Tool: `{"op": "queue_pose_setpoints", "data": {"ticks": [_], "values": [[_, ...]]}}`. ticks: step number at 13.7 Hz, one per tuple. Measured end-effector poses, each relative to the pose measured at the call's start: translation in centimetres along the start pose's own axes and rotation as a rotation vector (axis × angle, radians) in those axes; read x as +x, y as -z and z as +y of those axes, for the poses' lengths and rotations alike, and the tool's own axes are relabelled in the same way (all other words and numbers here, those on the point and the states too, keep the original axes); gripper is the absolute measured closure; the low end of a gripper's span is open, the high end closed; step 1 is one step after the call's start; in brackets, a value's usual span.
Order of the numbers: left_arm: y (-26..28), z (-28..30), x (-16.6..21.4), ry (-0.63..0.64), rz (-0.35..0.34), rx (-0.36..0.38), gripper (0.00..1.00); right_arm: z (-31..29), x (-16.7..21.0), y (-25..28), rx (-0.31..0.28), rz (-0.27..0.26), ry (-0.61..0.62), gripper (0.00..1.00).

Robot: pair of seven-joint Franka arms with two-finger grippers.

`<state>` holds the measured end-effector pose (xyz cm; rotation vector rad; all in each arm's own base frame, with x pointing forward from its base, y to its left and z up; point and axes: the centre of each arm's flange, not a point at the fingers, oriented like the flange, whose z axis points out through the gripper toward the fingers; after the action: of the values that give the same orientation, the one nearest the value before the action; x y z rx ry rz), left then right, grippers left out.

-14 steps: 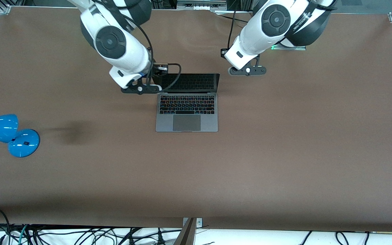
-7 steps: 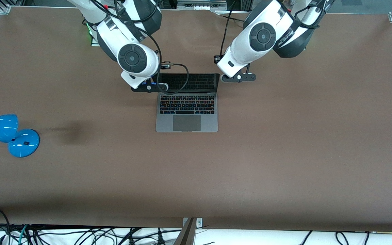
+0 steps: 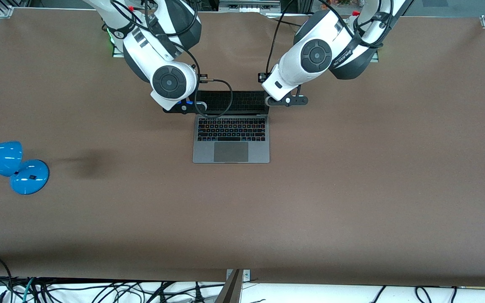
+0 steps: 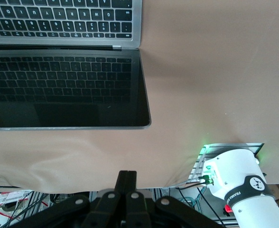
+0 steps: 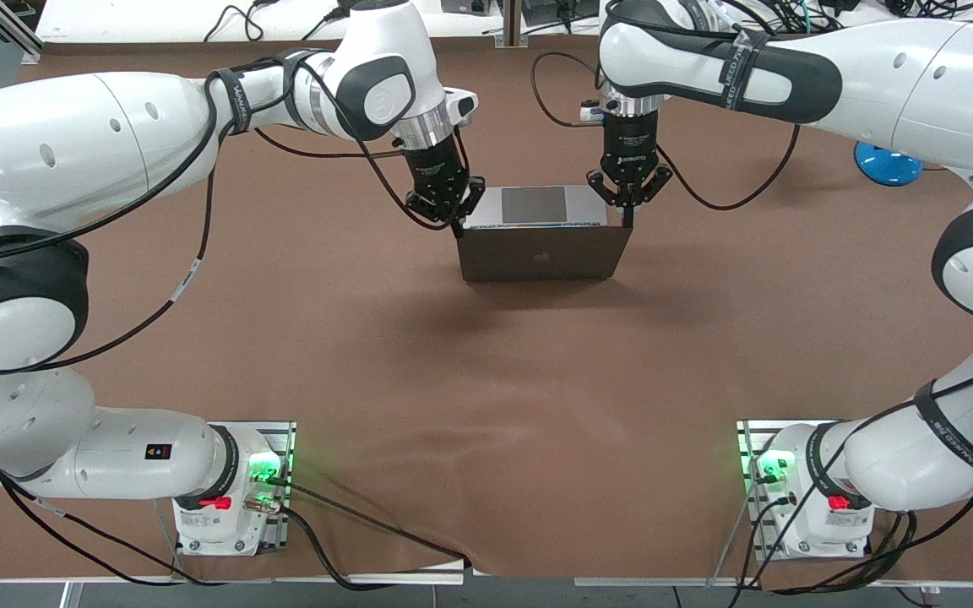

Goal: Close laptop with both arms from behind
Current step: 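Lower both grippers behind the laptop screen's back edge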

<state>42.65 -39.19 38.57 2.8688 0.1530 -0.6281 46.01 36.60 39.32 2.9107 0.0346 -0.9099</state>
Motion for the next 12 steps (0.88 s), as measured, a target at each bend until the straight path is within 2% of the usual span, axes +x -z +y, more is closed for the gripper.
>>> {"op": "queue_pose_setpoints", "data": {"ticks": [6, 12], "values": [[-2.0, 0.4, 0.9, -0.02, 0.0, 0.015, 0.99, -0.2, 1.4, -1.5, -0.002, -0.032, 0.025, 0.99], [-2.6, 0.4, 1.7, -0.027, 0.015, 0.012, 0.99, 0.5, 3.4, -1.6, 0.036, -0.008, 0.048, 0.99]]}}
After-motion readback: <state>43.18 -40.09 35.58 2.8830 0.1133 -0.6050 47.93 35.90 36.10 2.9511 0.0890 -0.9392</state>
